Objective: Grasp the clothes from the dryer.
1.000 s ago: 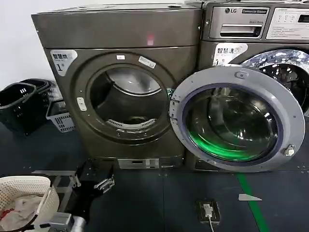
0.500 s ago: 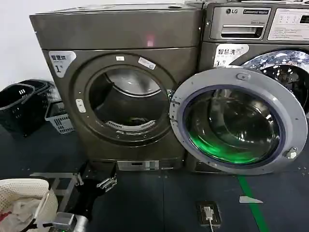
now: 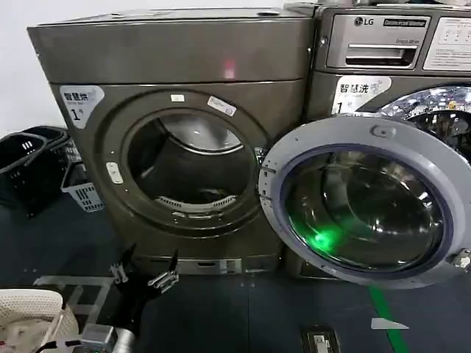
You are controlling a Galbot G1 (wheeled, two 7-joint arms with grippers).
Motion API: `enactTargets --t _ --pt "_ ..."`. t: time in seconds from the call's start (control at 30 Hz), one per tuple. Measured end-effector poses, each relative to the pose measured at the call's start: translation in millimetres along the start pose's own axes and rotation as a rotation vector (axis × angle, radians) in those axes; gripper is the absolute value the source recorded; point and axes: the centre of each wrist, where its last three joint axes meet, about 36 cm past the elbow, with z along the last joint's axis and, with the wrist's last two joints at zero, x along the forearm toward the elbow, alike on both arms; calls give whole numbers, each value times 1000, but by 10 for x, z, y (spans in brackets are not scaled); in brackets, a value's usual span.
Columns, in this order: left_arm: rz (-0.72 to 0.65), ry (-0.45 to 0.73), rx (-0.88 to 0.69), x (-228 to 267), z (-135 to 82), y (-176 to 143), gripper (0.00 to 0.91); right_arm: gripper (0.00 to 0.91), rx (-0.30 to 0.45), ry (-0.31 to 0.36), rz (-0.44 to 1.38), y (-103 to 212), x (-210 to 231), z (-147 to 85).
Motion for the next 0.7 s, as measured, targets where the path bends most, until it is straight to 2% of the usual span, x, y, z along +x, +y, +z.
enactTargets --t 0.7 --pt "8 -23 7 -47 -65 7 907 907 5 -17 -17 43 25 -29"
